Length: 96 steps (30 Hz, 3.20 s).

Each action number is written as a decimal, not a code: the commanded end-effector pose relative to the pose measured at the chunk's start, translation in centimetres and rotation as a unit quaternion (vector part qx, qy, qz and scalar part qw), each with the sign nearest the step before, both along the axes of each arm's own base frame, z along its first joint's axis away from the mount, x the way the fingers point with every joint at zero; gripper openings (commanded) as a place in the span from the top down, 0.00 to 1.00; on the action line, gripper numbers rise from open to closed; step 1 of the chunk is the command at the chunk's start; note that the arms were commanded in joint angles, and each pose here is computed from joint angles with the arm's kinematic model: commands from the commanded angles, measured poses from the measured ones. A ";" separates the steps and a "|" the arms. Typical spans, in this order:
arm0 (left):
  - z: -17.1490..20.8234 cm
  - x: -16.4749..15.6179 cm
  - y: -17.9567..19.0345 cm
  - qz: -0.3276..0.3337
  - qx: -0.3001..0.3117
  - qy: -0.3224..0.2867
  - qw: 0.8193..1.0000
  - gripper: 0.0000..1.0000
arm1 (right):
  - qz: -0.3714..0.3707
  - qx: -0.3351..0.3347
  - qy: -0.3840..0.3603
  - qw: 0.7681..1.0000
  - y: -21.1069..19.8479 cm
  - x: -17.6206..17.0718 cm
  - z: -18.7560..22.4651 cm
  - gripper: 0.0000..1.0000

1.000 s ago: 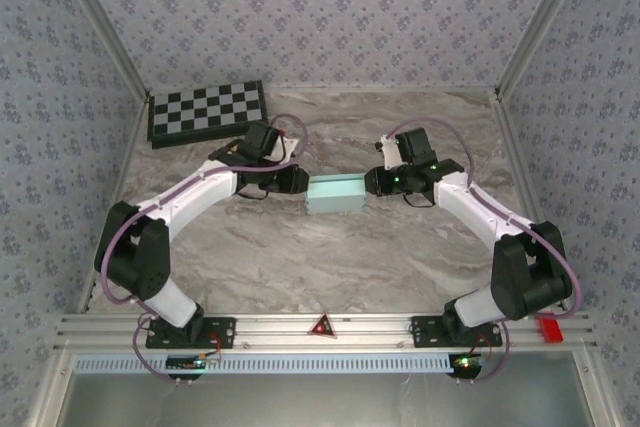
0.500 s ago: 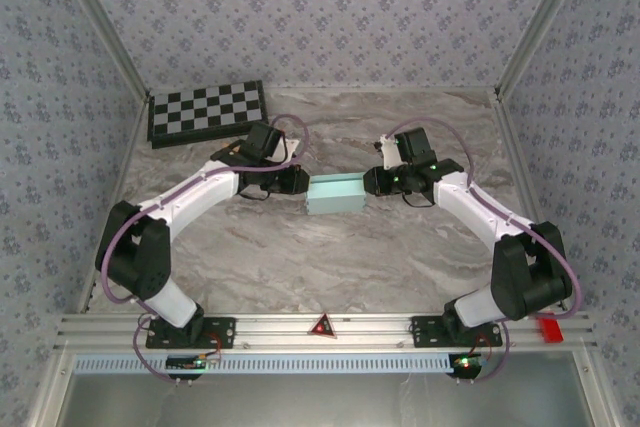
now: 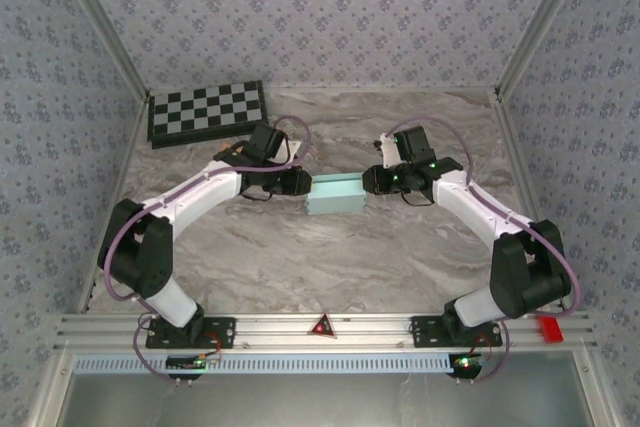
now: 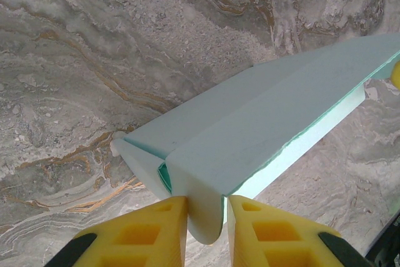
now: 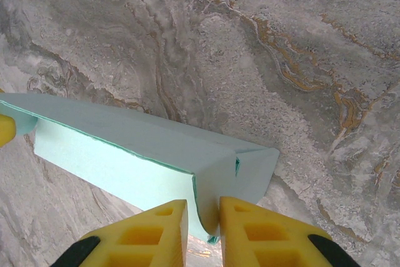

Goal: Fold the paper box

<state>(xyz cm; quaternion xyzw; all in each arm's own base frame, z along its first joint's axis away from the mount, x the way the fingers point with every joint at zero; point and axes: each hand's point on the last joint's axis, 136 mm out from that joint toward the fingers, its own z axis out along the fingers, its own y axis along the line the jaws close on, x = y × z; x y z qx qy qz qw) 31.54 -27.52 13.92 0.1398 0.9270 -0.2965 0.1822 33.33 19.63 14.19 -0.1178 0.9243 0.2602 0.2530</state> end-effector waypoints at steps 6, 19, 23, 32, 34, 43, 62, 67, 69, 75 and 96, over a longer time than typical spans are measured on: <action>0.6 0.3 -0.9 -0.001 -0.012 -0.004 1.000 0.80 | -0.015 -0.008 0.024 1.000 0.1 -0.1 -0.5 0.80; 0.9 0.4 -1.2 -0.002 -0.019 -0.005 1.000 0.81 | -0.018 0.011 0.032 0.999 0.7 -0.1 0.0 0.83; 0.8 0.4 -1.2 -0.001 -0.021 -0.005 1.000 0.80 | -0.015 0.018 0.038 0.999 1.0 -0.1 0.0 0.83; 0.7 0.5 -1.4 -0.001 -0.024 -0.002 1.000 0.78 | -0.013 0.027 0.046 0.999 1.3 -0.1 0.0 0.83; 0.6 0.5 -1.4 -0.001 -0.022 -0.001 1.000 0.78 | -0.013 0.027 0.049 0.998 1.4 -0.1 0.0 0.83; 0.3 0.5 -1.2 0.000 -0.015 0.001 1.000 0.80 | -0.012 0.023 0.058 0.998 1.4 -0.2 -0.5 0.83; -0.3 0.1 -0.8 -0.004 0.001 0.005 1.000 0.83 | -0.015 -0.018 0.070 0.997 0.5 -0.9 -2.3 0.88; -0.8 -0.3 -0.5 -0.008 0.014 0.006 1.000 0.83 | -0.014 -0.034 0.075 0.997 0.3 -1.2 -2.8 0.90; -1.0 -0.5 -0.4 -0.008 0.019 0.005 1.000 0.83 | -0.012 -0.036 0.076 0.996 0.4 -1.4 -3.0 0.90; -1.5 -0.9 -0.1 -0.009 0.044 -0.002 0.999 0.83 | -0.012 -0.051 0.076 0.996 0.2 -1.8 -3.4 0.90; -3.0 -2.3 0.8 -0.013 0.091 0.001 0.996 0.83 | 0.000 -0.095 0.076 0.993 0.1 -3.1 -4.5 0.89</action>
